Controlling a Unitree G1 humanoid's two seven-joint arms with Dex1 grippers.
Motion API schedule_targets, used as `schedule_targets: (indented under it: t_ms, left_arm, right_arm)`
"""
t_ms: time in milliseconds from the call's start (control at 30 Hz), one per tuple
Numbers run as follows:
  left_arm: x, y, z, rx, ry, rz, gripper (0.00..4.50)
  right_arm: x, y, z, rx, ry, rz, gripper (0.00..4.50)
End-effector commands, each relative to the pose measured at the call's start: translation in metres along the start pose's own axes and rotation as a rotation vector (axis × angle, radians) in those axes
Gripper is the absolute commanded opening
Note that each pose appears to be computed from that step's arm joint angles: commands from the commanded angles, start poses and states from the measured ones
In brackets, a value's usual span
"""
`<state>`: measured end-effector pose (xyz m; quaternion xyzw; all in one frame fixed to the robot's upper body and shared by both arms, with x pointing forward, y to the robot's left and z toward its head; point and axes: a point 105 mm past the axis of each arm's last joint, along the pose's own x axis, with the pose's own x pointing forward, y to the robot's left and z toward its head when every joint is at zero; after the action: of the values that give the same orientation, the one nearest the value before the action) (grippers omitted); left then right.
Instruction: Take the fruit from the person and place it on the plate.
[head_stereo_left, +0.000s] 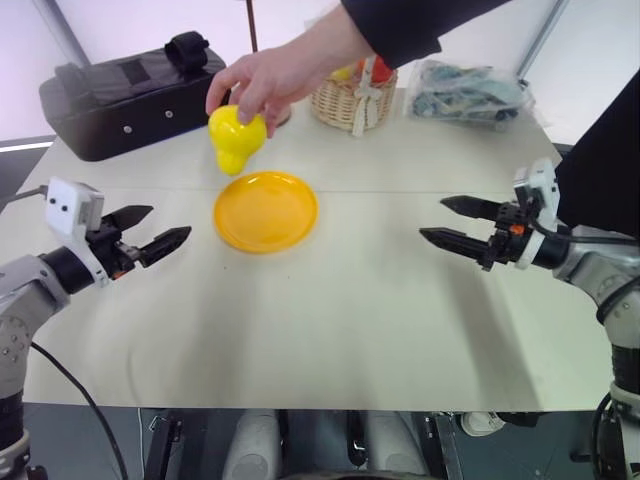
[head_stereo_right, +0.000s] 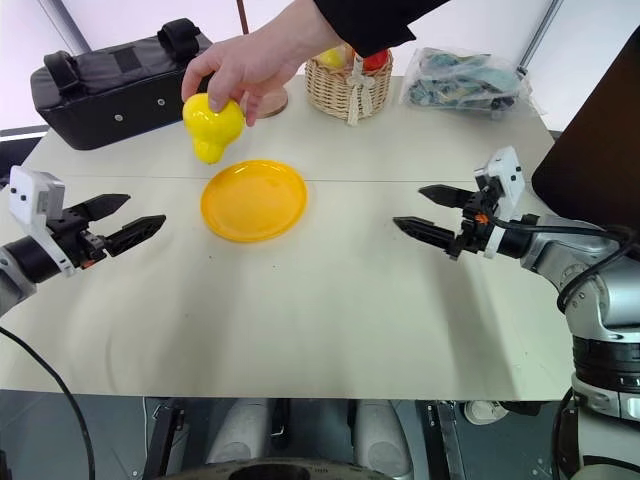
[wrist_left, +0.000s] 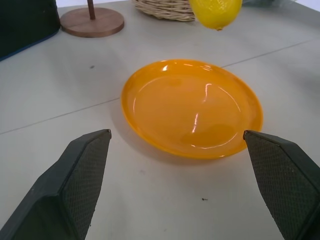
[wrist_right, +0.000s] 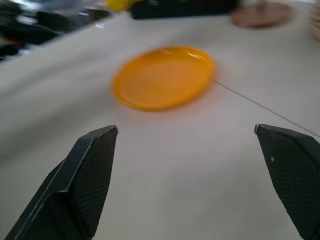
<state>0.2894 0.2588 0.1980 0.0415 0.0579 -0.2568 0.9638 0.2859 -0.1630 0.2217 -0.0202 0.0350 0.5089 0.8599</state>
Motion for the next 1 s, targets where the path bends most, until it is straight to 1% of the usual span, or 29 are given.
schedule_targets:
  t_ms: [33,167,267,333,467,633,900,933,967,1000]
  left_arm:
    - [0.001,-0.002,0.010,0.042,-0.033,-0.007,4.44]
    - [0.011,-0.003,0.020,0.042,-0.087,-0.006,4.44]
    - [0.027,-0.008,0.032,0.041,-0.146,-0.031,4.44]
    - [0.039,-0.009,0.036,0.065,-0.163,-0.030,4.44]
    - [0.060,-0.016,0.045,0.056,-0.203,-0.081,4.44]
    - [0.081,-0.019,0.053,0.059,-0.221,-0.125,4.44]
    - [0.099,-0.018,0.061,0.057,-0.241,-0.151,4.44]
    - [0.100,-0.018,0.061,0.058,-0.243,-0.152,3.88]
    - [0.100,-0.018,0.061,0.061,-0.242,-0.152,3.60]
    - [0.101,-0.019,0.060,0.060,-0.241,-0.157,3.14]
  right_arm:
    - [0.010,0.021,0.017,-0.010,-0.069,0.078,4.50]
    - [0.018,0.021,0.014,-0.017,-0.058,0.067,4.50]
    - [0.021,0.018,0.009,-0.022,-0.040,0.060,4.50]
    - [0.023,0.016,0.008,-0.029,-0.034,0.054,4.50]
    - [0.023,0.014,0.006,-0.033,-0.034,0.049,4.50]
    - [0.022,0.013,0.000,-0.037,-0.026,0.023,4.50]
    - [0.019,0.014,-0.004,-0.029,-0.039,-0.020,4.50]
    - [0.019,0.014,-0.005,-0.029,-0.040,-0.024,4.50]
    - [0.019,0.014,-0.005,-0.028,-0.040,-0.027,4.50]
    - [0.018,0.014,-0.006,-0.027,-0.040,-0.031,4.50]
